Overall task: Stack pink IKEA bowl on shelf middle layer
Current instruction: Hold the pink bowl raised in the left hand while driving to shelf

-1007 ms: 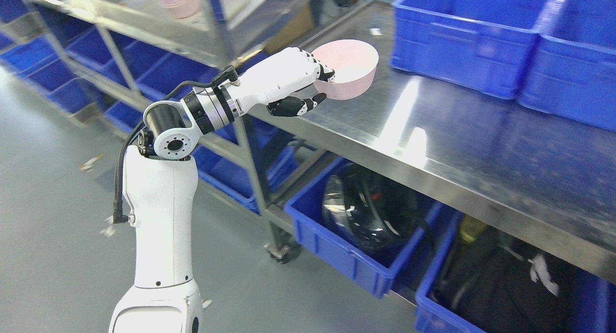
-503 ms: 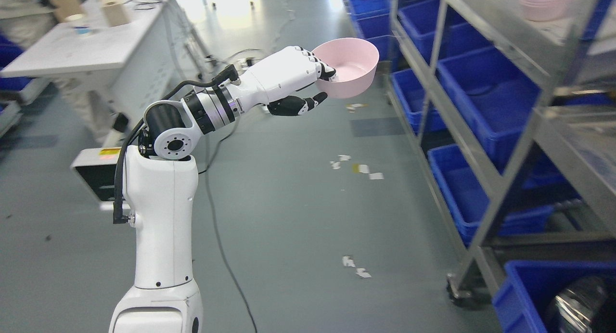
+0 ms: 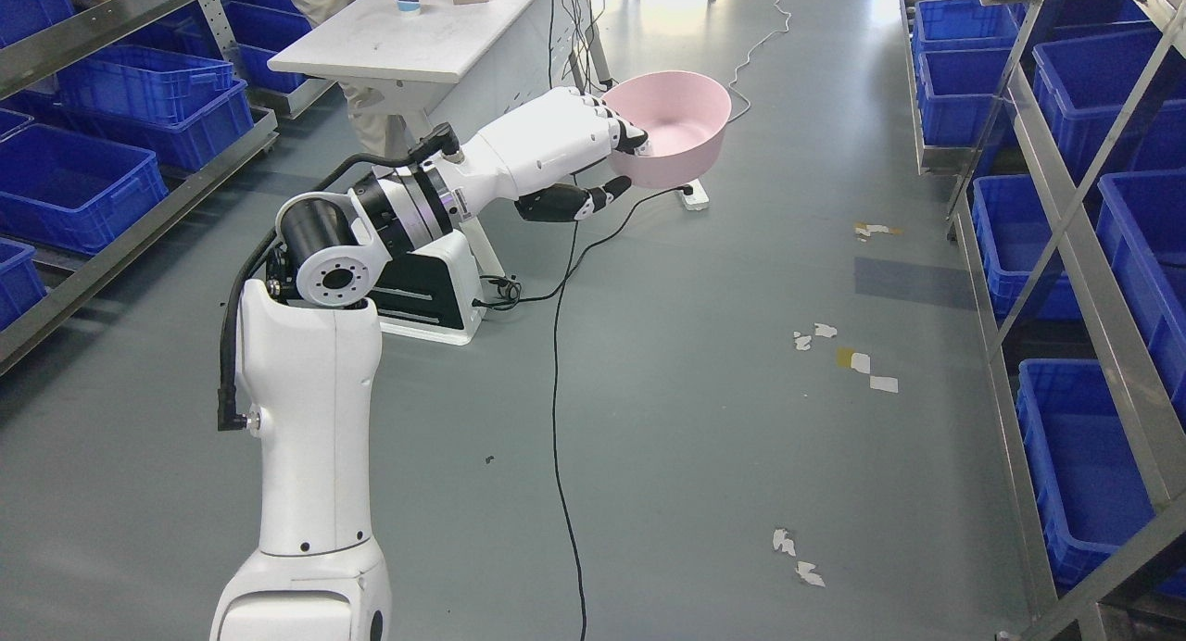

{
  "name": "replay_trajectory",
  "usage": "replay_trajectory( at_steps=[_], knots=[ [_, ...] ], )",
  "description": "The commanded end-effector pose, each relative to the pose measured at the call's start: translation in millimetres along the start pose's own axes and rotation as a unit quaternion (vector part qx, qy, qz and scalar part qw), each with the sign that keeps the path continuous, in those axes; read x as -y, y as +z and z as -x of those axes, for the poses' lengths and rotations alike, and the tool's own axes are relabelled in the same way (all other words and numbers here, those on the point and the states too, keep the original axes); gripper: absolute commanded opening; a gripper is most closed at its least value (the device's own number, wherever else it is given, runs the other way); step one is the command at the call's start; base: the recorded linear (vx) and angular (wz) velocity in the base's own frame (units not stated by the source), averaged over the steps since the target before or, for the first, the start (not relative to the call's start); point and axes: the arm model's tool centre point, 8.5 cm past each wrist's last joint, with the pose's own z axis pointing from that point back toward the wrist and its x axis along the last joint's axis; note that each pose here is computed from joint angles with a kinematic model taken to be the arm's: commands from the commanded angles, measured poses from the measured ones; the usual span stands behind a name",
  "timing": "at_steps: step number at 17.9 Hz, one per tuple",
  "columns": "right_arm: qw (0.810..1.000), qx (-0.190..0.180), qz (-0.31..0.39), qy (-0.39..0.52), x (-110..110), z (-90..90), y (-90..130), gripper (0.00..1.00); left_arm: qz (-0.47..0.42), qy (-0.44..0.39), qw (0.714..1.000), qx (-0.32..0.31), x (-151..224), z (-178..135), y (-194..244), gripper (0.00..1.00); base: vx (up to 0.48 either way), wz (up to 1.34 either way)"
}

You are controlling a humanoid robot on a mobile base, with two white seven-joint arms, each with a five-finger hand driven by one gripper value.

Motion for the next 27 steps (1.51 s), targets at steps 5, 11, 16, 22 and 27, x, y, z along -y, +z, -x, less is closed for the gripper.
replay_trajectory(
  at_steps=[5,11,16,22,27],
  knots=[
    [1.0,0.007,0.012,0.001,12.0,-3.0,-0.4,1.0,0.007,-0.006,1.0,-0.003,-0.2,2.0,3.4,0.02,0.174,-0.07],
    [1.0,0.006,0.012,0.001,11.8,-2.0,-0.3,1.0,0.008,-0.005,1.0,-0.004,0.2,2.7,3.7,0.03,0.254,-0.23],
    [1.0,0.007,0.012,0.001,12.0,-3.0,-0.4,1.0,0.007,-0.005,1.0,-0.005,-0.1,3.4,4.4,0.03,0.352,-0.16],
    [1.0,0.007,0.012,0.001,12.0,-3.0,-0.4,1.0,0.001,-0.003,1.0,-0.006,-0.5,3.9,4.3,0.03,0.393,0.01],
    [1.0,0.006,0.012,0.001,11.8,-2.0,-0.3,1.0,0.001,-0.003,1.0,-0.006,-0.5,3.9,4.3,0.03,0.39,0.1]
  ],
)
